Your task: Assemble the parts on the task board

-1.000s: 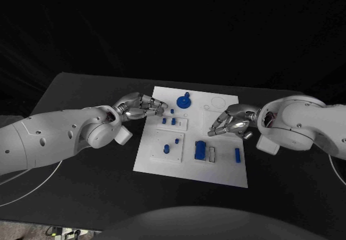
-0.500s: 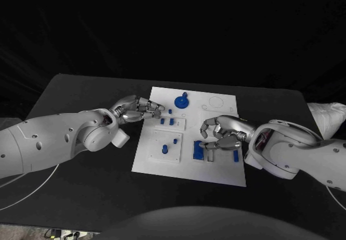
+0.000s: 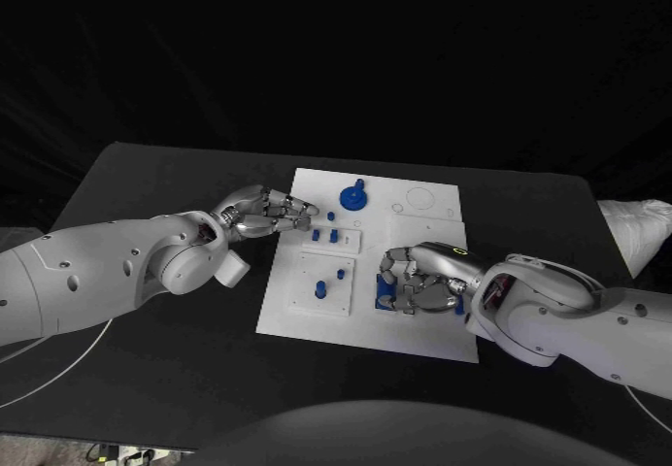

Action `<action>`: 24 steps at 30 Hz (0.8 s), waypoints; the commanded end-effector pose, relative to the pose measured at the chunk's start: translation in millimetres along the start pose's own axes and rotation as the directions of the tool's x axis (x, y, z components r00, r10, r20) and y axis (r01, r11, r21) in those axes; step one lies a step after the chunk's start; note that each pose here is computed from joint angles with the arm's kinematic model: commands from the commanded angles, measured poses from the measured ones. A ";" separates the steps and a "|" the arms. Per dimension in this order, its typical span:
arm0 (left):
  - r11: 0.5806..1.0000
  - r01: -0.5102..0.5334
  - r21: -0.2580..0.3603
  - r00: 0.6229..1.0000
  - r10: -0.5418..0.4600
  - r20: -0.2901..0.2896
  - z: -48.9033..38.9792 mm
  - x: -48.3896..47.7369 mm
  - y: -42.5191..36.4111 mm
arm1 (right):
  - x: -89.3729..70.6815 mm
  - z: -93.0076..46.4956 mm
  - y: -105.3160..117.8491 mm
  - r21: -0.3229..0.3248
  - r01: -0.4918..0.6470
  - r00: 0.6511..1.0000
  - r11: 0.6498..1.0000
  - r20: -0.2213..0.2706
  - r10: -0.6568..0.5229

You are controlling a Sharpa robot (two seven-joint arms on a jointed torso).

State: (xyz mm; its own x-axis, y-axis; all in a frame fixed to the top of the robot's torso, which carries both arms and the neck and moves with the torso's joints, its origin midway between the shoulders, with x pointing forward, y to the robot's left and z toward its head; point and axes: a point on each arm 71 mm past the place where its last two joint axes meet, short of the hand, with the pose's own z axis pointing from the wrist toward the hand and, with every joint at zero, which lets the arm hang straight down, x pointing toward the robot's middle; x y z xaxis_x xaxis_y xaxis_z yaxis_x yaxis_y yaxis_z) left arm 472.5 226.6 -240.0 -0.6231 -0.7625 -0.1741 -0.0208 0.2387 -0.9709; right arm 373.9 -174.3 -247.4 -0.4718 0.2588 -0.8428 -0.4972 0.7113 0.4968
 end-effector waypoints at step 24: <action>1.000 0.013 0.005 1.000 -0.013 -0.023 -0.6 2.3 -0.6 | 8.2 3.2 -5.6 0.005 0.035 0.998 0.999 -0.055 -0.034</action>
State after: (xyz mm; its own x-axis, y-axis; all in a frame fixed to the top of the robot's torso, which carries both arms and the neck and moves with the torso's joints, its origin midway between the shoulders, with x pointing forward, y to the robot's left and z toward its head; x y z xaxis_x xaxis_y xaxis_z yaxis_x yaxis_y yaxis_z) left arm 471.7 227.7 -240.1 -0.6253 -0.7612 -0.1718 -0.0242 0.2390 -0.9707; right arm 375.2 -173.3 -255.2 -0.4772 0.2239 -0.8498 -0.5139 0.7133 0.4765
